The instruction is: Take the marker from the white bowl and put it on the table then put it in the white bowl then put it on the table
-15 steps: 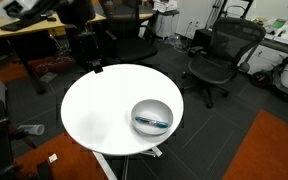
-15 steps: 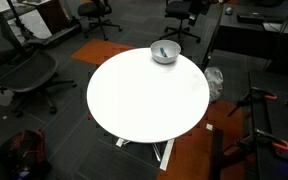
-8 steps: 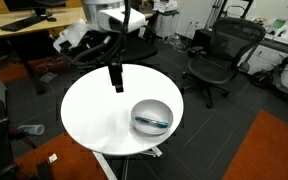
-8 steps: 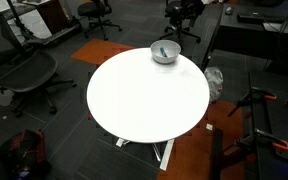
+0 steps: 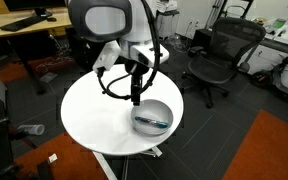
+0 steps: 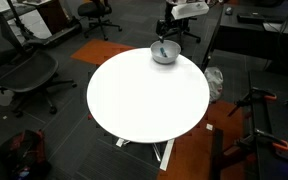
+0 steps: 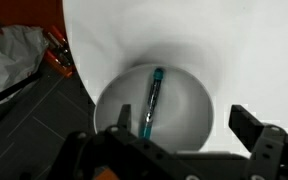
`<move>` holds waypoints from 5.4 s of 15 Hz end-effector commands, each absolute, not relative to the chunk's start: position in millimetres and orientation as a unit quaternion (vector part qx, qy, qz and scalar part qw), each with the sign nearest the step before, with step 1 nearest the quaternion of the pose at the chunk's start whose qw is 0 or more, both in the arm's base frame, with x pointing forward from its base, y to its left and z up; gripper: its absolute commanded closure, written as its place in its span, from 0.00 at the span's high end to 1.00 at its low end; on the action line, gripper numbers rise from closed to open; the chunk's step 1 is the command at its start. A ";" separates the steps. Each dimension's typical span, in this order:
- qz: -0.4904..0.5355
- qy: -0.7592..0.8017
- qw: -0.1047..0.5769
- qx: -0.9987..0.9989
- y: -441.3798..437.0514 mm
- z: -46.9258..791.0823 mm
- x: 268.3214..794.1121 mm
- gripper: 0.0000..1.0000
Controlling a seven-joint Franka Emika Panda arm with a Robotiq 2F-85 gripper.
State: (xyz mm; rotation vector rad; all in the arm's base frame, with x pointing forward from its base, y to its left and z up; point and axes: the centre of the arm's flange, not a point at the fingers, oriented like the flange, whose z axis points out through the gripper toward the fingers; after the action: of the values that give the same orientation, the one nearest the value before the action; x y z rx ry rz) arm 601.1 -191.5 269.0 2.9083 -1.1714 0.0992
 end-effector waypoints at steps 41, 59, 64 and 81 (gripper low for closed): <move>0.025 -0.450 0.029 0.892 -247.8 220.4 639.9 0.05; 0.146 -0.119 0.024 0.982 -57.9 344.4 625.7 0.05; 0.123 -0.082 0.020 0.989 -21.7 322.5 627.4 0.05; 0.073 -0.077 0.027 0.994 -0.9 191.6 670.7 0.05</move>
State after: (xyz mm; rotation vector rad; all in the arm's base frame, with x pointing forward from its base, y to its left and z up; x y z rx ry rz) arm 653.9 -0.2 202.1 3.0789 -0.2332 0.1982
